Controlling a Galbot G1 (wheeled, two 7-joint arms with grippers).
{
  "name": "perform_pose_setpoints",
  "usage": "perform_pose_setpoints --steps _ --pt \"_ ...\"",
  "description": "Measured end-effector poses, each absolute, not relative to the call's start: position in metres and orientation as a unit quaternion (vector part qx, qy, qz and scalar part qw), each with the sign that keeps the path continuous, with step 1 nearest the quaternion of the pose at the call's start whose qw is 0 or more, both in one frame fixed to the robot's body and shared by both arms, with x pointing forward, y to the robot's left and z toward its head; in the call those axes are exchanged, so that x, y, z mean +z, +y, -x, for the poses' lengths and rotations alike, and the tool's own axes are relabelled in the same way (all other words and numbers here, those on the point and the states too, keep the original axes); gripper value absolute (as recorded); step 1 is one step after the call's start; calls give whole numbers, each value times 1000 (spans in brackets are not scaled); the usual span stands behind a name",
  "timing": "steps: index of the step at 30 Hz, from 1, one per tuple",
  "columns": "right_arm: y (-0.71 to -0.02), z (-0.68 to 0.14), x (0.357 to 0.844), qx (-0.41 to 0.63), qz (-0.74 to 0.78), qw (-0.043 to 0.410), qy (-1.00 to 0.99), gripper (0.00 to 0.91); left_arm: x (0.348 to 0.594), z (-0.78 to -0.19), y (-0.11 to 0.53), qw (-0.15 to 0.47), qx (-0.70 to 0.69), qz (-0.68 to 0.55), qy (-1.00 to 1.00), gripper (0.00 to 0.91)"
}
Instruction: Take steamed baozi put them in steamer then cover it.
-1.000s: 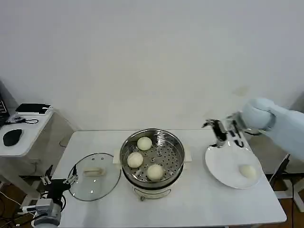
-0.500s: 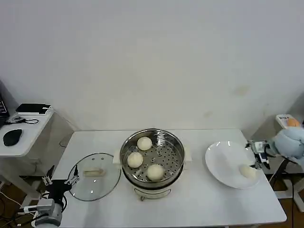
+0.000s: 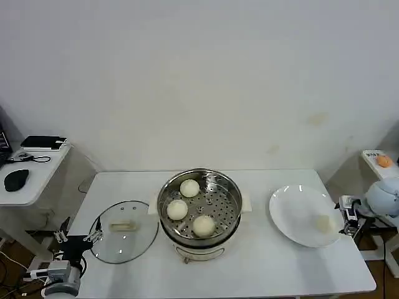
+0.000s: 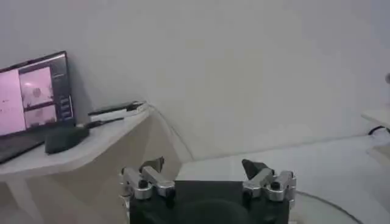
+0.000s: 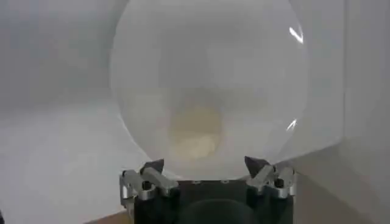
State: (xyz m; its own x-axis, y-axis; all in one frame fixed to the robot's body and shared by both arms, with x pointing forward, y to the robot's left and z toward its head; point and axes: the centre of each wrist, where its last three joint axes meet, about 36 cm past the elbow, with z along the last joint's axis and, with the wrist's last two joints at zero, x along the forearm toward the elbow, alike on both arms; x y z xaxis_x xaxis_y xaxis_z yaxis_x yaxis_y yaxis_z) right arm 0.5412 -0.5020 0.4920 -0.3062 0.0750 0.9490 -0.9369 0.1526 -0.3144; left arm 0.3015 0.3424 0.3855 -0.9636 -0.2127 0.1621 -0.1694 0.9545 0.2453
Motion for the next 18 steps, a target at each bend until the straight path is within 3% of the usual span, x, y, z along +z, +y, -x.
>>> perform_pose_setpoints --steps 7,13,18 --pt "-502 -547 474 529 -364 478 -599 856 385 -301 345 95 -118 -99 -984 907" --pt "-500 -552 464 521 -366 480 -604 796 386 -302 346 93 -119 -100 -983 907" --pt "-498 -556 459 517 -365 480 -607 655 385 -302 345 95 -118 -100 -983 907"
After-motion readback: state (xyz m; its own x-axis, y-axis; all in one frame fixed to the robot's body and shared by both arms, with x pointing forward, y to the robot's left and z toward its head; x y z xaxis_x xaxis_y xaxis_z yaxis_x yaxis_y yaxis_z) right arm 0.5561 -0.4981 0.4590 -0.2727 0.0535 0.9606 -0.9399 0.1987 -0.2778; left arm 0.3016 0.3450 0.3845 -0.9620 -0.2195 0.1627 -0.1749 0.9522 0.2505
